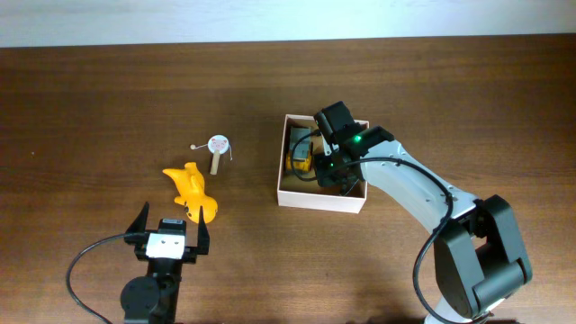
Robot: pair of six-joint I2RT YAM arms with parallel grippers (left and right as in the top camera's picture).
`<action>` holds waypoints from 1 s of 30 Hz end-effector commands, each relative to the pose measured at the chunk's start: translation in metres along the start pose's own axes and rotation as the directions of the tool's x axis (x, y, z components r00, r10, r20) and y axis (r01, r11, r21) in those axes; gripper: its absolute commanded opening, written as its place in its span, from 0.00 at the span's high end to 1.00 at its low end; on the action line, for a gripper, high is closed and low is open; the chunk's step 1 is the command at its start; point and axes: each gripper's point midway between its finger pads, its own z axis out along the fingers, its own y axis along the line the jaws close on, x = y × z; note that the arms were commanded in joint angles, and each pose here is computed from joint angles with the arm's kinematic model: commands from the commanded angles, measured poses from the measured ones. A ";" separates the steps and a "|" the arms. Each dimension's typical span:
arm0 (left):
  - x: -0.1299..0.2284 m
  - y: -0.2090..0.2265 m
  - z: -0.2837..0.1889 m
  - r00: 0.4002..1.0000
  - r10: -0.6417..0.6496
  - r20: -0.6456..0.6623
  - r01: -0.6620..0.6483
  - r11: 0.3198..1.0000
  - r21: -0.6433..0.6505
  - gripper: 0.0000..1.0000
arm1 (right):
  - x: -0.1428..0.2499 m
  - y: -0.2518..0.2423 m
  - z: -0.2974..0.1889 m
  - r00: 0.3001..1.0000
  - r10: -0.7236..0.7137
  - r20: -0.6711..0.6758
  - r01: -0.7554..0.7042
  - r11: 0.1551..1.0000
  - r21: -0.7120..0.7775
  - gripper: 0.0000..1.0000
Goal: Pack container
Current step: 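Release the cube beside the truck and raise the right gripper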
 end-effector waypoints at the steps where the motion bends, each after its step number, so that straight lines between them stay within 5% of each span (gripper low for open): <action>1: 0.001 -0.002 0.000 1.000 0.015 0.002 -0.015 1.000 0.009 0.01 | -0.003 -0.013 0.003 1.000 -0.005 0.014 0.004 0.998 0.061 0.95; 20: 0.001 -0.002 0.000 1.000 0.015 0.001 -0.015 1.000 0.010 0.01 | 0.022 -0.003 0.012 0.991 -0.114 -0.064 0.113 0.993 -0.023 0.96; 30: 0.001 -0.002 0.000 1.000 0.015 0.002 -0.015 1.000 0.010 0.01 | 0.006 -0.023 0.012 0.993 -0.115 -0.002 0.114 0.988 0.106 0.96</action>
